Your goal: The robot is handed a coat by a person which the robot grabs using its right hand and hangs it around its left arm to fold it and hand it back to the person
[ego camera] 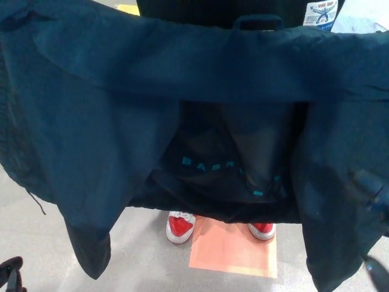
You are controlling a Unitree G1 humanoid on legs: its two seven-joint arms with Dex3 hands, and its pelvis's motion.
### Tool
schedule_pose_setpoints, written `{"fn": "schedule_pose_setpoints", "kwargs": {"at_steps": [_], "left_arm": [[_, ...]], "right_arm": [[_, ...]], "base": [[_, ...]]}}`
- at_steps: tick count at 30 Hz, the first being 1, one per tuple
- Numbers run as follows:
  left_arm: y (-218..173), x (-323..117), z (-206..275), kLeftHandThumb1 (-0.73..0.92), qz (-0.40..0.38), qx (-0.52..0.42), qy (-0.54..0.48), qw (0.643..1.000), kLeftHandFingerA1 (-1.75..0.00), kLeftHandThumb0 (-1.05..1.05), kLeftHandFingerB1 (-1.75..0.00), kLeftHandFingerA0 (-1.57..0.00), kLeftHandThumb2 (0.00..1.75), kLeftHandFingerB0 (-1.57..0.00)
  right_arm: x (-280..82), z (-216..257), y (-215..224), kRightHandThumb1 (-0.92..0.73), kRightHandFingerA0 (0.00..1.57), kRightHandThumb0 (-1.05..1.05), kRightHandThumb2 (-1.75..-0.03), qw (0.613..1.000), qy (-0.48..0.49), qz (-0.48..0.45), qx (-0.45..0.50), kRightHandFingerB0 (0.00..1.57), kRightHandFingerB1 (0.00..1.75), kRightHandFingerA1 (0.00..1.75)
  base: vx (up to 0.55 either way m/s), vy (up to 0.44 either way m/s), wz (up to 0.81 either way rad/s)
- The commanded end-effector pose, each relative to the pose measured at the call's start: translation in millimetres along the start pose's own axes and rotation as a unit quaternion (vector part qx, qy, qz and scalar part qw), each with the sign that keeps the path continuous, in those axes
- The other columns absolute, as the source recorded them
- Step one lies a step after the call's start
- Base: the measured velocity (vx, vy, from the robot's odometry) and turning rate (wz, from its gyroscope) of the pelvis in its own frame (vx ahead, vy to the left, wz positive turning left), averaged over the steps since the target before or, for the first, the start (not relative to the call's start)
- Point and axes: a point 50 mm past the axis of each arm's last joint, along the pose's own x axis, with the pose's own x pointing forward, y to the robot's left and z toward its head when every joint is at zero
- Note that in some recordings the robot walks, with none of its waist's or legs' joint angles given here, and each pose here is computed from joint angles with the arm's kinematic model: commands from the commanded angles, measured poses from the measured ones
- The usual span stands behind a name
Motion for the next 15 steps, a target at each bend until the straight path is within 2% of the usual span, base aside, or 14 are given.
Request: {"fn": "schedule_pose_setpoints", "kwargs": {"at_steps": [1,2,3,4,5,6,7,8,9,10,12,13,14,15], "left_arm": [[8.2,-4.6,6.1,0.81,0.002,0.022,-0.026,0.999,-0.29,-0.76,-0.31,-0.04,1.10,-0.04],[8.4,-4.3,6.9,0.80,0.003,0.022,-0.027,0.999,-0.33,-0.76,-0.32,-0.05,1.09,-0.05],[8.3,-4.2,7.3,0.80,0.004,0.022,-0.028,0.999,-0.33,-0.76,-0.32,-0.05,1.09,-0.05],[8.3,-3.7,8.6,0.80,0.004,0.022,-0.031,0.999,-0.32,-0.75,-0.31,-0.05,1.09,-0.05],[8.2,-3.6,8.9,0.79,0.004,0.023,-0.032,0.999,-0.33,-0.77,-0.32,-0.06,1.09,-0.06],[8.1,-3.7,8.6,0.79,0.004,0.023,-0.031,0.999,-0.33,-0.77,-0.32,-0.06,1.09,-0.06],[8.1,-3.5,8.5,0.79,0.004,0.021,-0.030,0.999,-0.33,-0.77,-0.32,-0.06,1.09,-0.06],[8.0,-3.5,8.5,0.79,0.004,0.020,-0.030,0.999,-0.33,-0.77,-0.32,-0.06,1.09,-0.06],[7.6,-3.4,8.5,0.80,0.006,0.024,-0.031,0.999,-0.34,-0.76,-0.32,-0.05,1.09,-0.05],[7.4,-3.2,8.1,0.79,0.007,0.021,-0.029,0.999,-0.32,-0.77,-0.32,-0.05,1.08,-0.05],[7.0,-2.8,7.1,0.78,0.011,0.011,-0.027,1.000,-0.31,-0.78,-0.32,-0.05,1.07,-0.05],[7.3,-3.8,7.1,0.78,0.006,0.015,-0.031,0.999,-0.32,-0.76,-0.33,-0.05,1.07,-0.05],[7.8,-5.4,7.4,0.77,-0.003,0.023,-0.037,0.999,-0.38,-0.68,-0.37,-0.03,1.09,-0.03],[8.4,-5.1,6.9,0.73,0.003,0.015,-0.034,0.999,-0.42,-0.69,-0.39,-0.04,1.06,-0.04]], "right_arm": [[28.5,93.9,-35.0,-0.67,0.01,-0.81,-1.06,0.960,-0.268,-0.040,-0.067,0.12,0.39,0.42],[35.3,94.6,-38.5,-0.63,0.00,-0.75,-1.06,0.957,-0.278,-0.024,-0.077,0.07,0.32,0.34],[40.9,95.5,-41.5,-0.63,0.00,-0.75,-1.06,0.955,-0.284,-0.009,-0.080,0.07,0.32,0.34],[46.2,96.4,-43.6,-0.63,0.00,-0.86,-1.05,0.956,-0.283,-0.002,-0.074,0.11,0.27,0.27],[54.4,96.4,-45.7,-0.57,0.02,-0.84,-1.01,0.957,-0.283,0.008,-0.065,0.01,0.22,0.22],[62.5,96.3,-47.4,-0.57,0.02,-0.84,-1.01,0.957,-0.283,0.019,-0.060,0.01,0.22,0.22],[67.1,95.2,-48.6,-0.76,0.00,-0.88,-0.63,0.961,-0.269,0.030,-0.056,0.05,0.24,0.21],[68.9,95.2,-49.2,-0.76,0.00,-0.88,-0.63,0.963,-0.263,0.034,-0.055,0.05,0.24,0.21],[87.6,93.9,-52.3,-0.68,0.03,-0.85,-1.04,0.957,-0.262,0.049,-0.113,0.01,0.21,0.19],[99.1,92.5,-53.8,-0.74,0.00,-0.90,-1.16,0.959,-0.240,0.066,-0.137,0.00,0.16,0.16],[121.2,88.2,-57.8,-0.75,0.00,-0.87,-1.18,0.956,-0.199,0.089,-0.196,0.00,0.19,0.18],[132.4,84.0,-58.2,-0.79,0.00,-0.91,-1.17,0.955,-0.180,0.103,-0.210,0.00,0.17,0.12],[141.3,80.1,-57.9,-0.78,0.00,-0.88,-1.16,0.955,-0.162,0.117,-0.218,0.00,0.18,0.15],[149.7,76.3,-57.0,-0.79,0.00,-0.87,-1.16,0.954,-0.143,0.129,-0.228,0.00,0.17,0.16]], "base": [[0.00,0.000,0.00],[0.00,0.000,0.00],[0.00,0.000,0.00],[0.00,0.000,0.00],[0.00,0.000,0.00],[0.00,0.000,0.00],[0.00,0.000,0.00],[0.00,0.000,0.00],[0.00,0.000,0.00],[0.00,0.000,0.00],[0.00,0.000,0.00],[0.00,0.000,0.00],[0.00,0.000,0.00],[0.00,0.000,0.00]]}}
